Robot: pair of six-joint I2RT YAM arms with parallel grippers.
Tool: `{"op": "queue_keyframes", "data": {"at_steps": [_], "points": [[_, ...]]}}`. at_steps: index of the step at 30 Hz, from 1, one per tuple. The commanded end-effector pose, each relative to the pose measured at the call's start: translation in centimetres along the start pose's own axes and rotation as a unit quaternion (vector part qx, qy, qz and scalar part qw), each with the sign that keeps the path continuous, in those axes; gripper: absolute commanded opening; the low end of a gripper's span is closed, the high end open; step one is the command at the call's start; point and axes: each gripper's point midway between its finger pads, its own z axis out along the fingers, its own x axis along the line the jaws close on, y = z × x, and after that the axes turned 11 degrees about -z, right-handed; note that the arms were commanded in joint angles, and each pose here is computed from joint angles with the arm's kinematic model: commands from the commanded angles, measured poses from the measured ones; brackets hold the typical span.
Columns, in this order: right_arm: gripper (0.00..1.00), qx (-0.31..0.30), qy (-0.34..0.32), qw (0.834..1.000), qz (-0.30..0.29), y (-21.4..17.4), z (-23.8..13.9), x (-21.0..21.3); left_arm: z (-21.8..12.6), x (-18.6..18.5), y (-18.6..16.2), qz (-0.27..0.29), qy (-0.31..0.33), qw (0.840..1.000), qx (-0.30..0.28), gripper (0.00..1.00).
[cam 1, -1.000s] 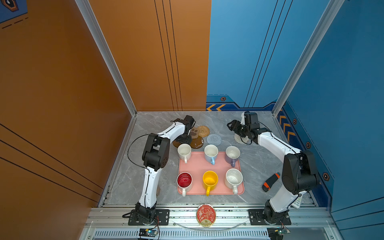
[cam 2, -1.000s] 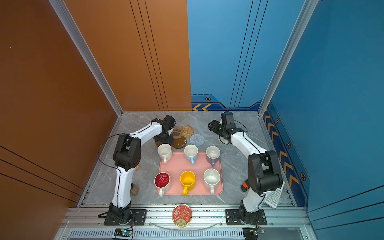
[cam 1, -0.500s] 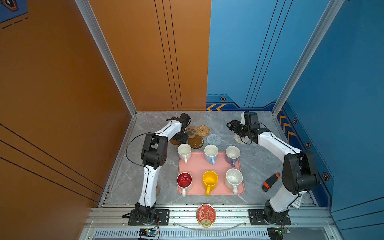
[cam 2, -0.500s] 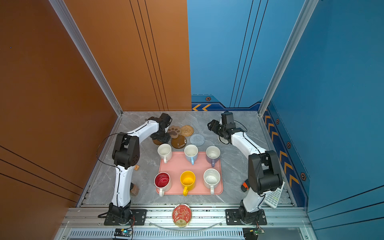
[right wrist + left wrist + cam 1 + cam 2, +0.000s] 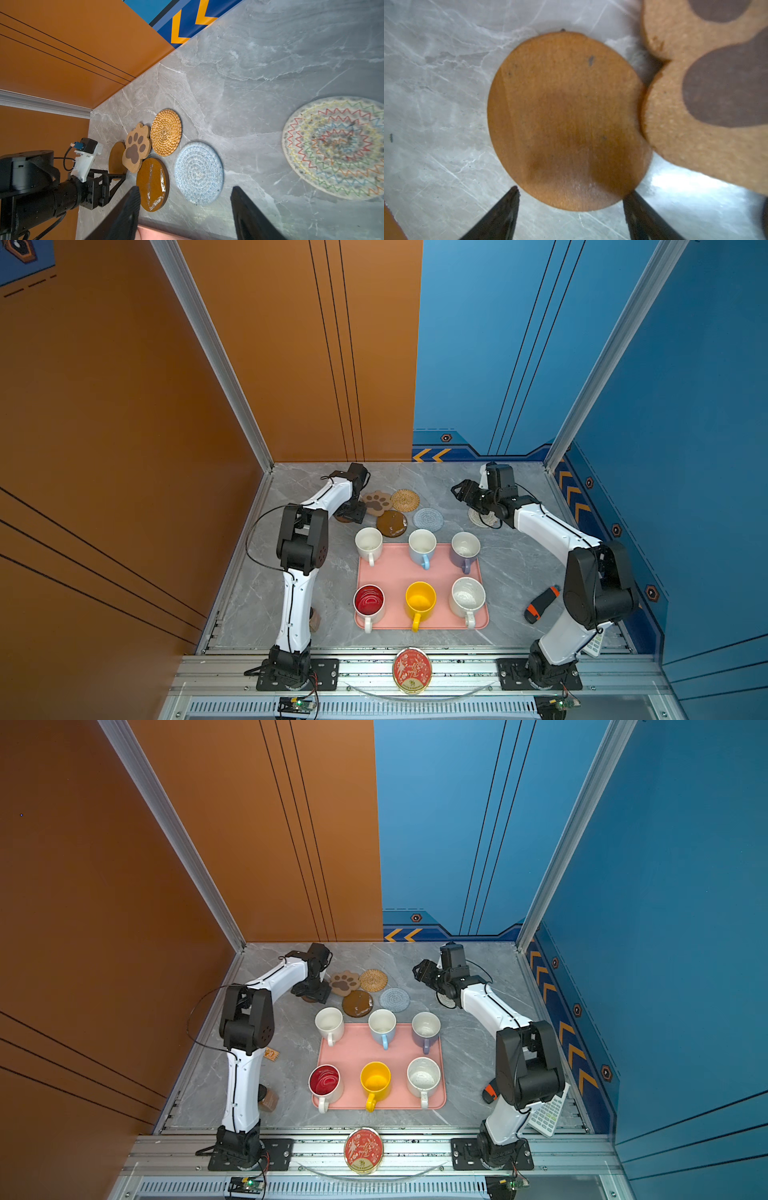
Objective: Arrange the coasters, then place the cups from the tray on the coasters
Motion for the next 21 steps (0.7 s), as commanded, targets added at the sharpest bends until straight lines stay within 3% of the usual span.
{"op": "queue_keyframes", "data": {"at_steps": [1,13,21], "points": [[0.68,-0.007,0.012,1.000,-0.003,0.9,-0.7,1.4,2.2,1.7,-1.1,-0.019,0.020,0.999,0.032,0.79],[0.68,-0.003,0.016,1.000,-0.014,1.0,-1.1,2.7,-0.3,3.1,0.9,-0.073,0.006,0.997,-0.001,0.79],[0.68,0.000,0.019,1.000,-0.024,1.0,-1.1,3.7,-5.7,-1.0,3.7,-0.050,-0.032,0.996,-0.068,0.79]]}}
